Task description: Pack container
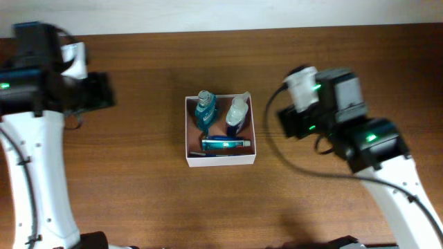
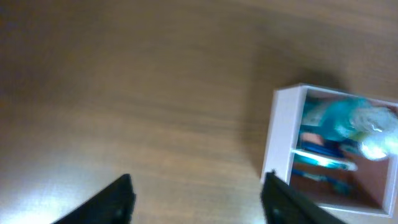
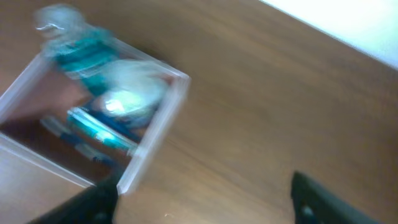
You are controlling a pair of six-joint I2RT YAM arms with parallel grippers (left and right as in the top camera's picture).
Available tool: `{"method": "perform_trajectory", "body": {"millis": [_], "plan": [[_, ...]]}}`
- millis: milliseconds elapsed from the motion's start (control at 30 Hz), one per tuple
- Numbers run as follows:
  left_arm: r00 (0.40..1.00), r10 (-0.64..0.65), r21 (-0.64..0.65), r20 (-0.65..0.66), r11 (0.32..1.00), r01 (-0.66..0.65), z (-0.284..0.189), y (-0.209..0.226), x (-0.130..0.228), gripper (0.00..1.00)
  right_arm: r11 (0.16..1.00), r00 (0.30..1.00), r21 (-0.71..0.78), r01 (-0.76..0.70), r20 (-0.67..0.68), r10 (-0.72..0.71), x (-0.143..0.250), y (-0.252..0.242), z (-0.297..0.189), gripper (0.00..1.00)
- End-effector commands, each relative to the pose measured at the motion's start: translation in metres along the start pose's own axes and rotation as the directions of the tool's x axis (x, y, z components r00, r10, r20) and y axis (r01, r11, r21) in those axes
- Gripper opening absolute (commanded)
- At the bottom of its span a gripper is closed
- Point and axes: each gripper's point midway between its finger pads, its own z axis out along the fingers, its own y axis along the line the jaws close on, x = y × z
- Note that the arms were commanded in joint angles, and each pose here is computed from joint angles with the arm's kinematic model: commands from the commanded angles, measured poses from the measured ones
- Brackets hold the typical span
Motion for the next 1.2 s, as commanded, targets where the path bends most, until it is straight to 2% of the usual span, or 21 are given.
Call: {"method": "perform_trajectory", "body": {"millis": [0,33,200,300,367,533,667,733,800,867,1033,1167], "plan": [[0.975,0.220,0.081,0.008,0.972,-0.220,0.012,-0.046,-0.002,0.99,0.977,0.980,0.086,-0.194,-0.023,0.197,0.013,-0.044,0.005,0.89],[0.970,0.244,0.091,0.016,0.965,-0.244,0.016,-0.055,-0.005,0.99,0.969,0.974,0.111,-0.222,-0.012,0.225,0.014,-0.058,0.004,1.00],[0.967,0.256,0.075,-0.015,0.964,-0.254,0.028,-0.056,-0.004,0.99,0.904,0.918,0.181,-0.387,-0.013,0.396,0.032,-0.092,-0.001,0.99],[0.968,0.249,0.059,-0.029,0.967,-0.247,0.024,-0.049,0.001,0.99,0.891,0.901,0.193,-0.411,-0.065,0.429,0.049,-0.088,-0.010,0.91],[0.968,0.248,0.060,0.018,0.967,-0.249,0.009,-0.050,-0.001,0.99,0.884,0.895,0.199,-0.424,-0.057,0.442,0.053,-0.086,-0.019,0.89],[0.950,0.245,0.054,0.193,0.964,-0.259,-0.045,-0.048,0.013,0.99,0.890,0.909,0.189,-0.416,0.065,0.411,0.063,-0.070,-0.053,0.89],[0.912,0.231,0.048,0.338,0.964,-0.262,-0.066,-0.041,0.051,0.99,0.900,0.914,0.163,-0.405,0.109,0.391,0.091,-0.044,-0.066,0.86],[0.888,0.224,0.044,0.401,0.964,-0.263,-0.066,-0.035,0.082,0.99,0.889,0.900,0.144,-0.434,0.120,0.420,0.115,-0.028,-0.071,0.90],[0.875,0.188,0.054,0.447,0.970,-0.236,-0.061,-0.030,0.107,0.99,0.893,0.900,0.127,-0.432,0.128,0.417,0.131,-0.019,-0.073,1.00],[0.853,0.165,0.060,0.494,0.973,-0.223,-0.052,-0.025,0.135,0.99,0.896,0.901,0.128,-0.425,0.151,0.406,0.143,-0.015,-0.076,0.99],[0.838,0.162,0.060,0.522,0.972,-0.225,-0.033,-0.017,0.174,0.99,0.897,0.899,0.119,-0.426,0.171,0.404,0.149,-0.013,-0.081,0.99],[0.886,0.172,0.063,0.430,0.974,-0.220,-0.018,-0.012,0.200,0.99,0.897,0.899,0.120,-0.425,0.169,0.404,0.149,-0.013,-0.081,0.99]]}}
